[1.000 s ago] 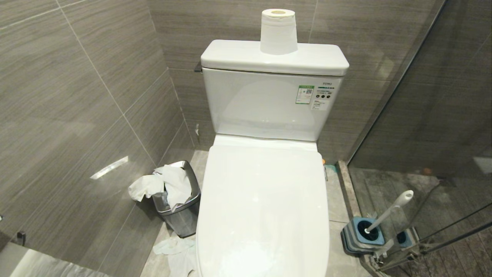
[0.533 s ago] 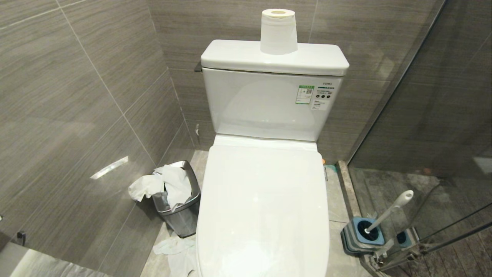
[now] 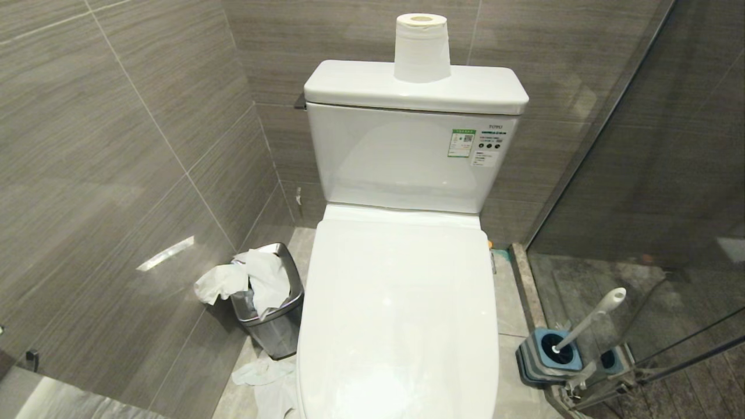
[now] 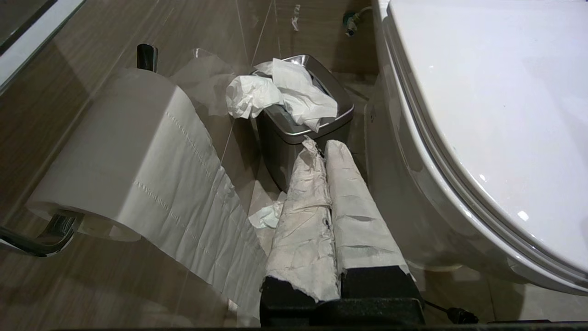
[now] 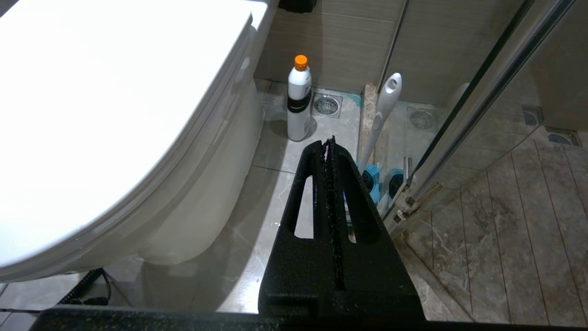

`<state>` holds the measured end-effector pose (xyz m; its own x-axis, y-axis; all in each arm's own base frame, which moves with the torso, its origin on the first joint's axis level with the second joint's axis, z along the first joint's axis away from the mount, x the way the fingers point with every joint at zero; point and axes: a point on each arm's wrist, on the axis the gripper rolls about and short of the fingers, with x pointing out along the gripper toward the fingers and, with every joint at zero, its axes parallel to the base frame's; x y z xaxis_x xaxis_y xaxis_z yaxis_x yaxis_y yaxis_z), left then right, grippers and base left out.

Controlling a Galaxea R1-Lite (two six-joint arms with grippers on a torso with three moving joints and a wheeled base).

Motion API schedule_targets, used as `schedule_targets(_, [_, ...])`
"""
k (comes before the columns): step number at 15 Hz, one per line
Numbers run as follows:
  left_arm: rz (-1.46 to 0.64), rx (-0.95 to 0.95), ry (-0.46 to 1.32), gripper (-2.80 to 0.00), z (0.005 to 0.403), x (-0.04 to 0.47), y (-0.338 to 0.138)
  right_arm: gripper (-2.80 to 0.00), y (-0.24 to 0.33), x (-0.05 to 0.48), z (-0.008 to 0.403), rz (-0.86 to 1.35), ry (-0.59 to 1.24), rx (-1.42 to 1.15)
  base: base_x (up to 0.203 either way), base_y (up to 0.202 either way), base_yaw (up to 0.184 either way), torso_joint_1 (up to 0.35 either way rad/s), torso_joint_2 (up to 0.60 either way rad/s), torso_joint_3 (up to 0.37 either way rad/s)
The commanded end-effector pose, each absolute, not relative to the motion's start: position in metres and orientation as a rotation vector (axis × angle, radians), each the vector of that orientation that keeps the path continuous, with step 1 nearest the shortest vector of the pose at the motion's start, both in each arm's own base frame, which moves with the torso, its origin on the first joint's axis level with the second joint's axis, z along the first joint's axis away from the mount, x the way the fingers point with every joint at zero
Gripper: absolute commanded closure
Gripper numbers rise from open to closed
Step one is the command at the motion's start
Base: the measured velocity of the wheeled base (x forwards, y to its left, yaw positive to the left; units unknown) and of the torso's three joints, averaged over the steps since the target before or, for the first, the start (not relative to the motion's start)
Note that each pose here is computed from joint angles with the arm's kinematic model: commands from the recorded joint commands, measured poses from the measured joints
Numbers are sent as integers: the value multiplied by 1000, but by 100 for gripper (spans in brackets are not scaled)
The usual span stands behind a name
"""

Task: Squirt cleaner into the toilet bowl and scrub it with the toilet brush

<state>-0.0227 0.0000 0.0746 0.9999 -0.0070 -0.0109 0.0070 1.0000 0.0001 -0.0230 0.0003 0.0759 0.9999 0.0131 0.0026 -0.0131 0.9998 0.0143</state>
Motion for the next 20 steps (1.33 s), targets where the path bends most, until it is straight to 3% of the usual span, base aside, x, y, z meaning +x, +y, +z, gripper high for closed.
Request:
schedule_targets(1, [-8,0,14,0,74,-22,0,0,0,-23,76,14,-1,14,0,0,0,0,0,0])
schedule_targets(20, [-8,0,14,0,74,-22,0,0,0,-23,76,15,-1,12,0,0,0,0,0,0])
